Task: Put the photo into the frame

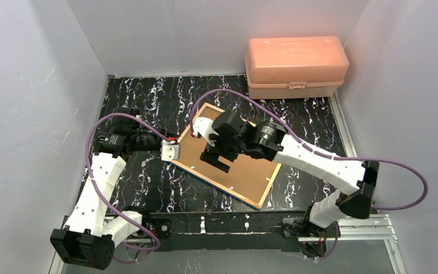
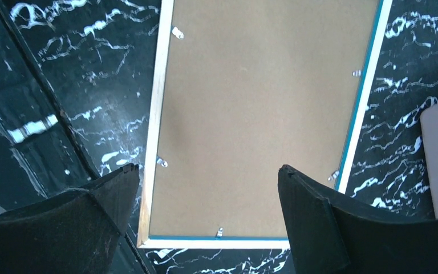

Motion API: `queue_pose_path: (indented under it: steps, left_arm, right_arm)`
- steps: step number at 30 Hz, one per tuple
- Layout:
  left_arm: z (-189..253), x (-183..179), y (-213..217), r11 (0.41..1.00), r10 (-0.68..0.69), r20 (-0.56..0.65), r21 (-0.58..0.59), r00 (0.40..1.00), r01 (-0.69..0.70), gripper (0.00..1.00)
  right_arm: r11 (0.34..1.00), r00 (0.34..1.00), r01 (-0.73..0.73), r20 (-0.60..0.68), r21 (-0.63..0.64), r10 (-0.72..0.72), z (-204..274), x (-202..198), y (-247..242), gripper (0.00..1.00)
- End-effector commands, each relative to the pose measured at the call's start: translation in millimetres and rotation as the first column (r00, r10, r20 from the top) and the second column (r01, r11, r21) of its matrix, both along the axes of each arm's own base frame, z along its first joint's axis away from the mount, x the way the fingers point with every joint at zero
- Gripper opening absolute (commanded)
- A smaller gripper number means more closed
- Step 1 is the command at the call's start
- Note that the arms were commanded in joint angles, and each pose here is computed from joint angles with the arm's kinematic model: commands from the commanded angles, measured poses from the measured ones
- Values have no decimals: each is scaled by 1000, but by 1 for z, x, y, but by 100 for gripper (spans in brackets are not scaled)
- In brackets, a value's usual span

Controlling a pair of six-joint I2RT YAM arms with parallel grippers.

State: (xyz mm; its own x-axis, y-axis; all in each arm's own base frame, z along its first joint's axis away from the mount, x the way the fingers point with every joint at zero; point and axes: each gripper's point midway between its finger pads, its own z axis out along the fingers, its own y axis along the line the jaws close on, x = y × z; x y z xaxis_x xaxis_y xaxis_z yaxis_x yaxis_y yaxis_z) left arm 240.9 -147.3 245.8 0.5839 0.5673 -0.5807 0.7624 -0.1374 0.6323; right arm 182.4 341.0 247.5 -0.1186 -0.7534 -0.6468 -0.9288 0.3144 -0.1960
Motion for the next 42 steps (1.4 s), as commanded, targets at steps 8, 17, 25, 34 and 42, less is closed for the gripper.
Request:
queue_pose_path:
  steps: [8,17,25,34,42]
  left_arm:
    - [-60,-35,7,998,-27,-130,58,991,35,45]
    - [-75,-36,11,997,-27,-61,76,998,31,65]
    - [-82,-37,11,998,-8,-45,63,999,11,65]
    - [-82,-36,12,999,16,-18,49,1000,-15,65]
    - [-79,-36,13,999,27,-13,43,1000,-26,66]
  right_arm:
    - [994,995,93,-39,-49,-95,-99,-23,-12,99]
    - [996,994,79,-66,-50,-82,-162,-16,20,89]
    - [998,989,68,-127,-14,-69,-180,-23,34,73]
    - [997,984,72,-162,-16,-73,-200,-30,32,54]
    - [997,982,65,-174,-40,-71,-210,-33,28,47]
